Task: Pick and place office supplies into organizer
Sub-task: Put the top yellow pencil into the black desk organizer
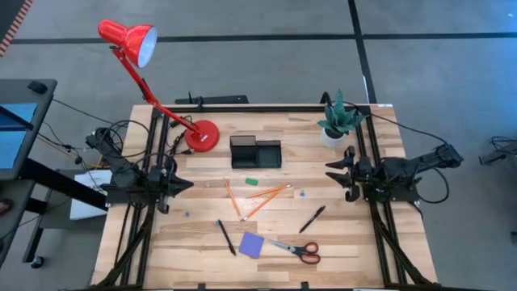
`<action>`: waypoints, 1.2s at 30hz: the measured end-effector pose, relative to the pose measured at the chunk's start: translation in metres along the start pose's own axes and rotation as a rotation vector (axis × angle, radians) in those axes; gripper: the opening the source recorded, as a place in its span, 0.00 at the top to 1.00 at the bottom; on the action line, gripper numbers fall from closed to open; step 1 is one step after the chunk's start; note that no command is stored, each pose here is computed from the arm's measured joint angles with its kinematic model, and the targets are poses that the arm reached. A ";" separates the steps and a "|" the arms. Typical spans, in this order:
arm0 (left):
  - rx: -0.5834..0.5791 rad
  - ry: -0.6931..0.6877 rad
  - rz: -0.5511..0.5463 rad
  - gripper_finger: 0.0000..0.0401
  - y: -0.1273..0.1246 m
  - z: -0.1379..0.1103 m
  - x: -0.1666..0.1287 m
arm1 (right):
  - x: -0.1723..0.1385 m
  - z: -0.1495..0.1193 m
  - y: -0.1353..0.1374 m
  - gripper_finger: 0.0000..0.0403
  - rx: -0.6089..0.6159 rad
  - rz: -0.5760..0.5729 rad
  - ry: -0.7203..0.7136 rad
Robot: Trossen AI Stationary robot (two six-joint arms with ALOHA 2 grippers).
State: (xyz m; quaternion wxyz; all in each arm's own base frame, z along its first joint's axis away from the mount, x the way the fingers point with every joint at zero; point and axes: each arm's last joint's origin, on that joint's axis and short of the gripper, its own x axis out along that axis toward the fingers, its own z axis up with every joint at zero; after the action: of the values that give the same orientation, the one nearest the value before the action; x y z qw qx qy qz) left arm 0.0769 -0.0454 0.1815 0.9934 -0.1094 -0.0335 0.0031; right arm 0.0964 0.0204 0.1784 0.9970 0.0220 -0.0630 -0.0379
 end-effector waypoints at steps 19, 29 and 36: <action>0.112 -0.008 0.086 1.00 0.002 0.001 0.000 | 0.002 0.002 -0.006 0.66 -0.001 -0.050 -0.019; 0.101 -0.033 0.209 0.90 0.006 0.003 -0.001 | 0.012 0.012 -0.008 0.59 -0.202 -0.040 -0.106; 0.095 -0.048 0.332 0.77 0.009 0.004 -0.002 | 0.041 0.025 -0.009 0.48 -0.258 -0.034 -0.041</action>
State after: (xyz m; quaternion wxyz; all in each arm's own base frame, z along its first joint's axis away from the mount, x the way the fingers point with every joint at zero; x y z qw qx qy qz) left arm 0.0748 -0.0355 0.1837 0.9822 -0.0664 -0.0385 0.1714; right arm 0.1336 0.0072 0.2080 0.9893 -0.1063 -0.0775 -0.0628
